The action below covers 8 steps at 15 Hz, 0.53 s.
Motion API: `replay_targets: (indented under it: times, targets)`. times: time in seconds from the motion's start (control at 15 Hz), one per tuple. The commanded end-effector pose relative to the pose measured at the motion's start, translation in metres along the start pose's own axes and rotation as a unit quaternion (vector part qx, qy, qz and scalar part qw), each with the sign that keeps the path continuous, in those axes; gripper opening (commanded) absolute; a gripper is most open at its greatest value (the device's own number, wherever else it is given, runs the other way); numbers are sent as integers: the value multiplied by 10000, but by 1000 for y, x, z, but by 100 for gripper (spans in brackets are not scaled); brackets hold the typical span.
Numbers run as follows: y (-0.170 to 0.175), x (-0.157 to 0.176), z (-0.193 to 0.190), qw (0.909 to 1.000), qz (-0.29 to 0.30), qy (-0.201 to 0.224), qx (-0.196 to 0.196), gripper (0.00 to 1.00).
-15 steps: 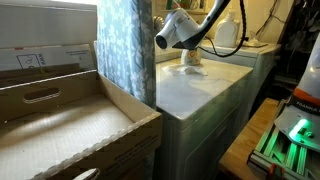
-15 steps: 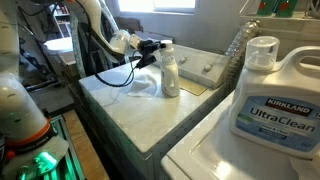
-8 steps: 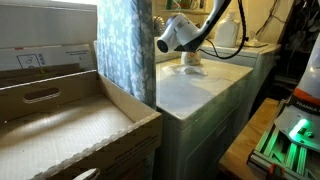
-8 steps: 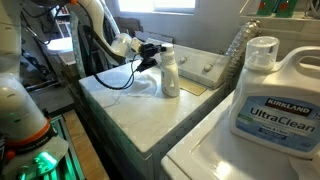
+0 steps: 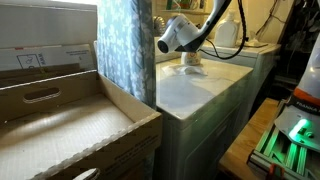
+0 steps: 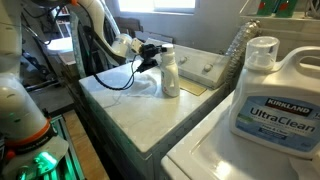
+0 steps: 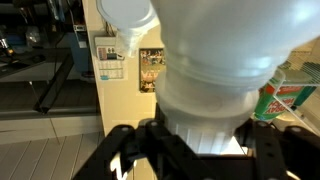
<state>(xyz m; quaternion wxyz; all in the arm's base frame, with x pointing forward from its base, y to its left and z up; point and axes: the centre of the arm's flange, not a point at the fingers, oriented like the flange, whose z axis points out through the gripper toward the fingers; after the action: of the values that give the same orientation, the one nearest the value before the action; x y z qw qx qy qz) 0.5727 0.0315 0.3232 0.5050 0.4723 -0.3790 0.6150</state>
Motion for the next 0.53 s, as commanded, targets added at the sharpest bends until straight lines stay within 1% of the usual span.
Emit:
replay_targets:
  times: [0.0,0.2,0.47]
  targets:
    - [1,-14,-4,10000,31,-36,-44,38]
    - [1,-22,-7,9999,103,-1,87,38]
    - [3,-36,-11,9999,73,-76,87,38]
